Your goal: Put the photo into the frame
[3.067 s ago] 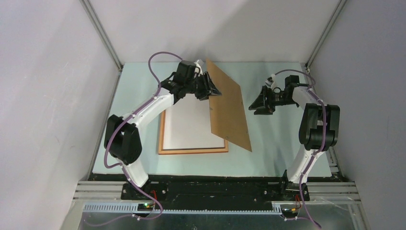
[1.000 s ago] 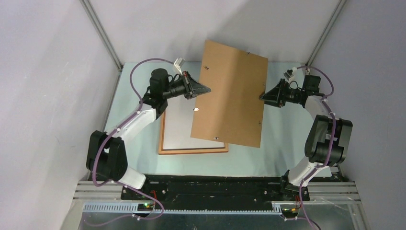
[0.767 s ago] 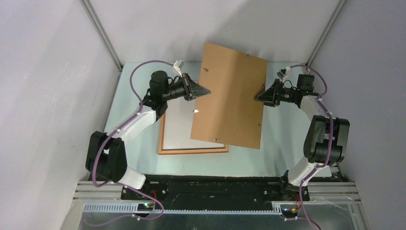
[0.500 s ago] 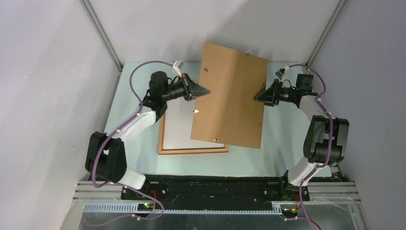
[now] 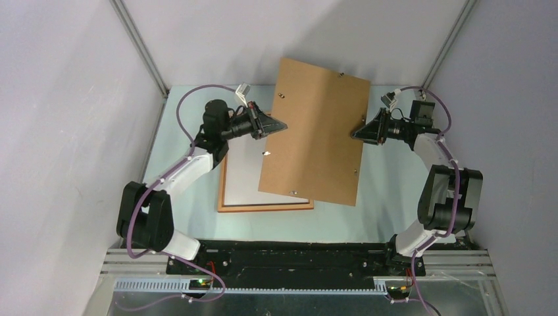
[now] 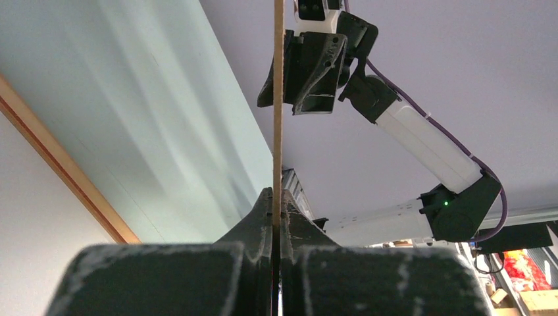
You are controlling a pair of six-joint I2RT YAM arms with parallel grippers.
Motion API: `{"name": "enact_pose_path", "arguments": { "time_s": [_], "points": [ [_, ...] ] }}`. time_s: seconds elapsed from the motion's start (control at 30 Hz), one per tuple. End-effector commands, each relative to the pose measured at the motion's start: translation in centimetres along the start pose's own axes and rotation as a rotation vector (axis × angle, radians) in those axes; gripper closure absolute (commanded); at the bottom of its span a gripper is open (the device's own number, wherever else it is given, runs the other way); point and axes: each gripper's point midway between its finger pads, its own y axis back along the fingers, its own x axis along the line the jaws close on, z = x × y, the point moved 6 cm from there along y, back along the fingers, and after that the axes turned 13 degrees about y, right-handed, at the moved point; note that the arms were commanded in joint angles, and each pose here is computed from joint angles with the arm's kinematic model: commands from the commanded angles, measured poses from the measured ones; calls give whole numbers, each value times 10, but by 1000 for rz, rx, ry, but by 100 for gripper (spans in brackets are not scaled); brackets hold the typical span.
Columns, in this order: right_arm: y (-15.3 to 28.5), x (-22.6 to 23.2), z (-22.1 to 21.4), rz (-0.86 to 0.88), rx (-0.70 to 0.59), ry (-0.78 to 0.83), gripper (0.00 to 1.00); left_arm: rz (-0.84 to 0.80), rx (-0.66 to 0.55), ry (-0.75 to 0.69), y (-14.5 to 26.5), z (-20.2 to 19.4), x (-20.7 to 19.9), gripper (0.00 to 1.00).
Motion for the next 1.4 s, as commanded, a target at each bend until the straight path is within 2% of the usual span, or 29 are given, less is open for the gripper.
{"name": "enact_pose_path", "arguments": {
  "time_s": [0.0,0.33,0.73,1.1,1.13,1.17,1.2,1.23,1.27,1.37],
  "points": [
    [1,31,6,93,5,81,47,-68,-43,-89,4,6,-18,100],
    [4,46,9,129,6,109,59,12,-94,-96,4,7,14,100],
    [9,66,2,204,15,122,63,94,-112,-94,-1,15,44,100],
    [13,81,0,264,14,123,63,137,-121,-55,-5,15,61,100],
    [13,83,2,274,9,154,63,145,-122,-52,-5,15,65,100],
    [14,85,0,280,7,117,64,151,-121,-52,-6,15,68,100],
    [14,86,4,293,-5,168,64,154,-120,-52,-6,15,69,100],
    [16,90,2,306,-14,115,64,159,-117,-52,-7,15,72,100],
    [16,89,7,306,-31,172,64,163,-116,-52,-7,15,75,100],
    [19,89,10,271,-44,132,67,162,-110,-53,-9,16,77,100]
  ]
}}
